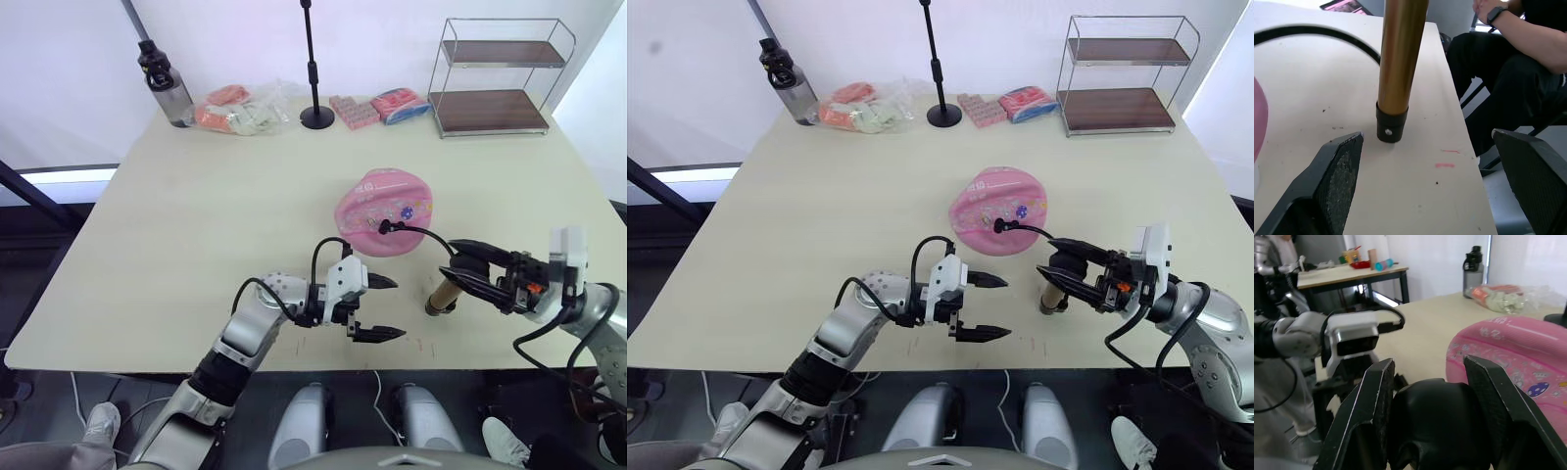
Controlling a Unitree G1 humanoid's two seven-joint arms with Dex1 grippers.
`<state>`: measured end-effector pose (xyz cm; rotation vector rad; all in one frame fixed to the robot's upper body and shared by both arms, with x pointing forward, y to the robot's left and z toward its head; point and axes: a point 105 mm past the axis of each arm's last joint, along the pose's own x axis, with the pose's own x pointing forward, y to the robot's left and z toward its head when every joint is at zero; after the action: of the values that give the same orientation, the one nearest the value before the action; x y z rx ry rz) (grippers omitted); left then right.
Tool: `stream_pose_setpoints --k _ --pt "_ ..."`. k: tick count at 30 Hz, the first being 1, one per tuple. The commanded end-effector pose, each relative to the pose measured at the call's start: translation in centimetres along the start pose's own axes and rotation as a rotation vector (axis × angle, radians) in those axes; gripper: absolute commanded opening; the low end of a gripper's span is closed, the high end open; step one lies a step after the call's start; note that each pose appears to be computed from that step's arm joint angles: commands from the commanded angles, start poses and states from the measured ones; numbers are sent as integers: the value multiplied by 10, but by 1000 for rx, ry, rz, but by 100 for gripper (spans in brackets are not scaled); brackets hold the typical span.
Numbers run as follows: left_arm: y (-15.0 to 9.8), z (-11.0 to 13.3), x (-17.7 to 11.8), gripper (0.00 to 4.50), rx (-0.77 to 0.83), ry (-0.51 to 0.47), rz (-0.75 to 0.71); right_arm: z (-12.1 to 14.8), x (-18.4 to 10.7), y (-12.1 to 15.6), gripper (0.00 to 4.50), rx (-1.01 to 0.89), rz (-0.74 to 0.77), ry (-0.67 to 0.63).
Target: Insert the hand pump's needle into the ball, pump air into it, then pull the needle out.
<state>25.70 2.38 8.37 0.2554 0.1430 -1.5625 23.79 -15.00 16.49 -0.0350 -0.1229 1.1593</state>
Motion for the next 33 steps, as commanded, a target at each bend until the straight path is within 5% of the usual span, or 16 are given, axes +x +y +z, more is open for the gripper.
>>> stream_pose_setpoints --k 1,12,33 --pt "-2 5 3 446 38 11 -67 1 -4 -3 175 -46 41 -7" --pt "16 10 36 446 81 17 -92 -17 -13 -31 175 45 -54 19" --pt "33 -42 112 446 61 119 87 -17 -11 -28 175 23 -55 30"
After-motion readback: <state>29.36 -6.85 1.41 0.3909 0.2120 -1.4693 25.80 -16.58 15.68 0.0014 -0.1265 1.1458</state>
